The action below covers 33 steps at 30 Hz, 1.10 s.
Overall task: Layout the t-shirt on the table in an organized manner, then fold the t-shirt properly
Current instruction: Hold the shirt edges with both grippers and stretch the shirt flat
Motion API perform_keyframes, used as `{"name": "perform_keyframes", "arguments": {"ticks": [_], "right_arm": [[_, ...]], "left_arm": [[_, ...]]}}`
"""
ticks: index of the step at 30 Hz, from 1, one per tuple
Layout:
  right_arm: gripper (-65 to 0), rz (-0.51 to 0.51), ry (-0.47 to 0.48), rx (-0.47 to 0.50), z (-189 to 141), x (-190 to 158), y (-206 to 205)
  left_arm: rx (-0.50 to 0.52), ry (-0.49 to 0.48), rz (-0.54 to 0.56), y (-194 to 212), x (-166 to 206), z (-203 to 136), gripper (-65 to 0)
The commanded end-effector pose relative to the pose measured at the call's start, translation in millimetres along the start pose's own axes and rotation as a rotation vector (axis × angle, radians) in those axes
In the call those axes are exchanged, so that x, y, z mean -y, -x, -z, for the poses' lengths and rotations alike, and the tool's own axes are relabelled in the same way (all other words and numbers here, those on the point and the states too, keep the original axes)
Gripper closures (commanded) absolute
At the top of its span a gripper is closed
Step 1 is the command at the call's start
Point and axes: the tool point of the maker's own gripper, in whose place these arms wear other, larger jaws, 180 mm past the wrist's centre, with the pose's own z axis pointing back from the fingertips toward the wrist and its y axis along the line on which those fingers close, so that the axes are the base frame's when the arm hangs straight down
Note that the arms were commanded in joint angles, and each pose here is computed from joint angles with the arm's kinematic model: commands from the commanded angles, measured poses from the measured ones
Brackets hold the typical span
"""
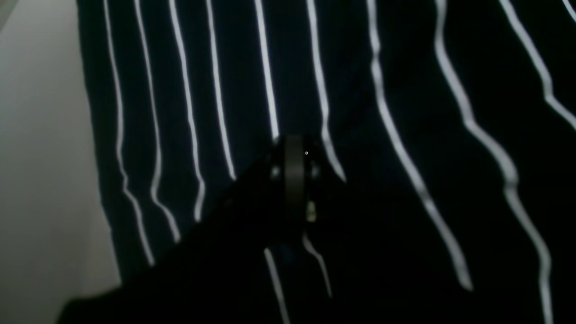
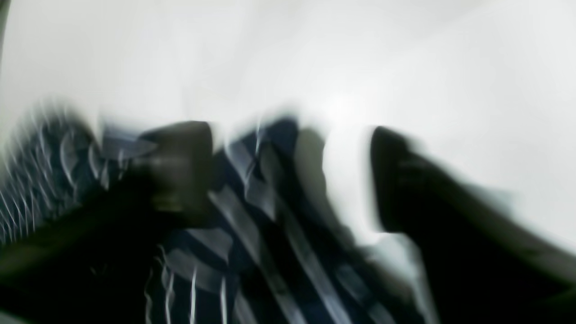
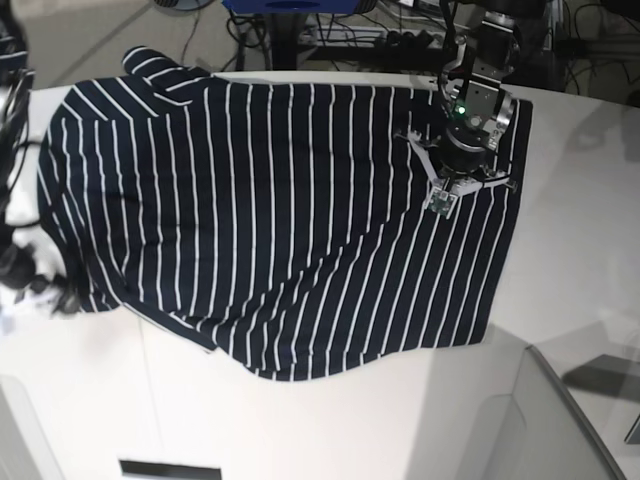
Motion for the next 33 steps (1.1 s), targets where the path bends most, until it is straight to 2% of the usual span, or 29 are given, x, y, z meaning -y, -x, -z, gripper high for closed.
{"name": "perform_keyframes", "arguments": {"ticks": [1,3,4,6,9,13,15,20,24,29,33], "right_arm": [[-18.8,-0.049,-0.047,0.089,-11.2,-14.5,-27.0],[0.0,-0.092,-0.071,0.086,-20.8,-35.3,-10.4],[0.0,-0.094,-0.061,0.083,-26.0,-38.4,-2.8],[-4.5,-0.071,-0.031,0.063,-30.2,-38.0,12.9],[0.0,-0.019,0.012,0.025,-28.6,-27.5,34.9],[-0.3,0.035,0.080,0.001,-27.4,-2.4,49.0],[-0.3,0.017,0.125,-0.008,-31.6,15.9,49.5],[-0.3,0.002,0.192,-0.071,-30.8,33.5,69.5],[-0.2,0.076,0.315,-0.107,-37.7,59.4,90.9],[-0.2,0.134,0.470,-0.112,-61.9,86.7,110.5],[-0.2,0.190,0.558,-0.080,-84.2,89.1,126.8]], "left_arm": [[-0.002,-0.031,-0.003,-2.5,-14.3,-2.1,0.0],[0.030,-0.059,-0.014,-16.5,-26.2,-3.6,0.0],[0.054,-0.072,-0.016,-27.6,-32.1,-3.7,0.0],[0.096,-0.090,-0.012,-48.7,-40.5,-1.9,0.0],[0.118,-0.112,-0.015,-67.6,-53.8,8.2,0.0],[0.101,-0.117,-0.021,-73.3,-62.5,24.0,0.0],[0.086,-0.118,-0.028,-68.8,-64.3,28.2,0.0],[0.040,-0.107,-0.031,-51.3,-61.1,34.0,0.0],[-0.008,-0.090,-0.033,-32.5,-54.6,38.2,0.0],[-0.052,-0.083,-0.020,-6.9,-51.0,32.4,0.0],[-0.070,-0.080,-0.013,4.0,-49.9,29.3,0.0]]}}
